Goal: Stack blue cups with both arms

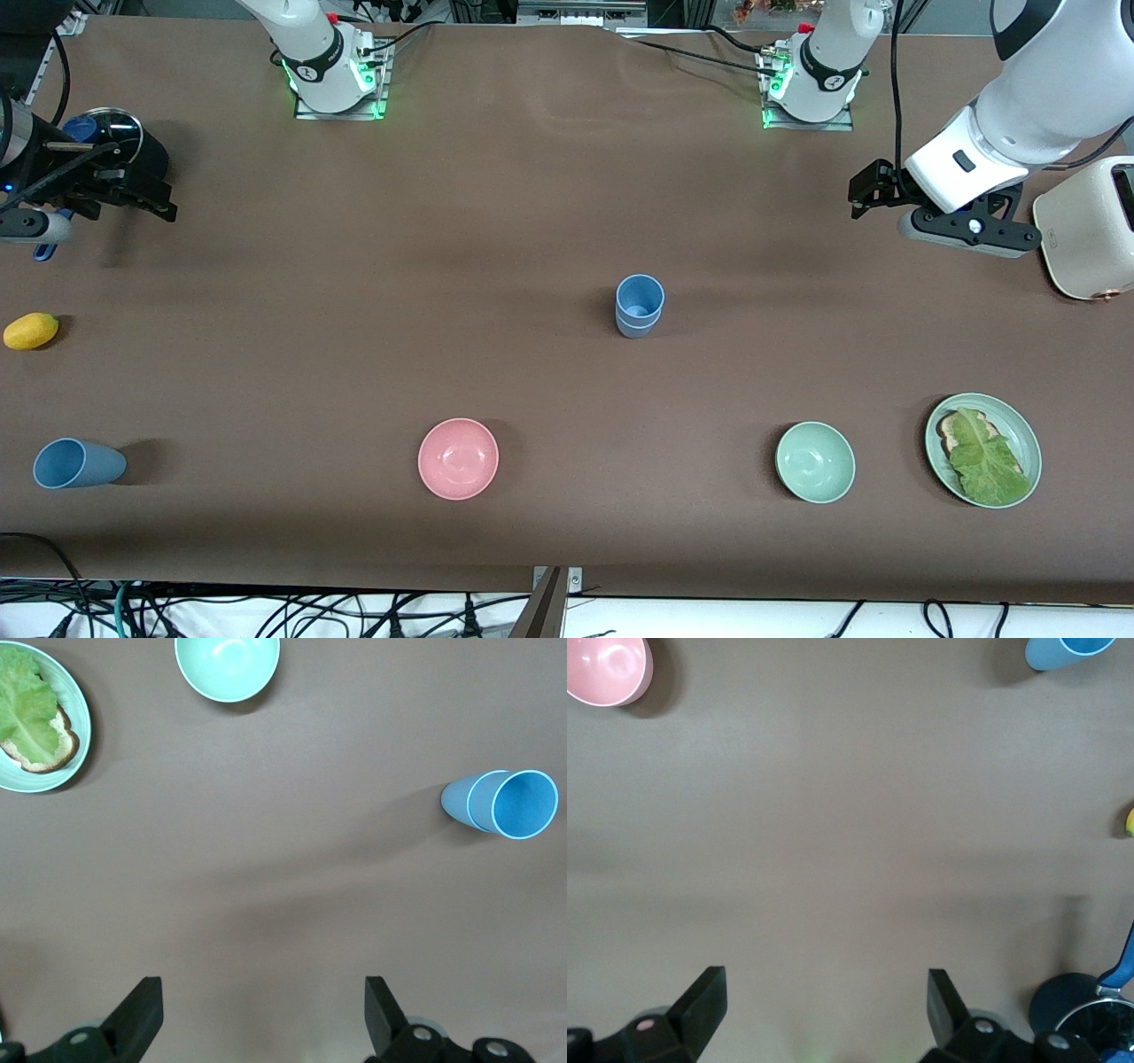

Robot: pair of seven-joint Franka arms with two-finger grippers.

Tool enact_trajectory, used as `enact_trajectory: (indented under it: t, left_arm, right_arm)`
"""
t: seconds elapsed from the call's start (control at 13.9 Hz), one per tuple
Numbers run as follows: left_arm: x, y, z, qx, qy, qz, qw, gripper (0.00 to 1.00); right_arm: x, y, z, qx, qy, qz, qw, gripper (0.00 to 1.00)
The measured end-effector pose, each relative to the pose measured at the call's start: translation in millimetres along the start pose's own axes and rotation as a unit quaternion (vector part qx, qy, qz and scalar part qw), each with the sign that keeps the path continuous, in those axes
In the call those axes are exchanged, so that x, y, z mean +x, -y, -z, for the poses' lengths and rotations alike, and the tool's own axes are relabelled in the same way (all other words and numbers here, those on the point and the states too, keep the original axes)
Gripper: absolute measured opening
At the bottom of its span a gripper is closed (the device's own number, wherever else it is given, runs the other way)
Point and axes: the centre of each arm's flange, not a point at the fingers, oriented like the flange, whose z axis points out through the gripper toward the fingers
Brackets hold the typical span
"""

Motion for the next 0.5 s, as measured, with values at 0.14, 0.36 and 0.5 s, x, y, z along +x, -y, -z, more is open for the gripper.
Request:
enact_trajectory:
  t: [0.14, 0.36, 0.5]
  left_arm:
    - [0.0, 0.0, 0.0, 0.000, 0.000, 0.000, 1.000, 1.00]
    - [0.1, -0.2, -0.1, 0.000, 0.000, 0.000, 1.000, 1.00]
    - [0.1, -0.2, -0.1, 0.000, 0.000, 0.000, 1.000, 1.00]
  right_arm:
    - [0.3, 0.1, -0.2, 0.000, 0.000, 0.000, 1.000, 1.00]
    - [0.8, 0.2, -0.3, 0.000, -0.001, 0.000, 1.000, 1.00]
    - [1.2, 0.3, -0.3, 0.000, -0.003, 0.000, 1.000, 1.00]
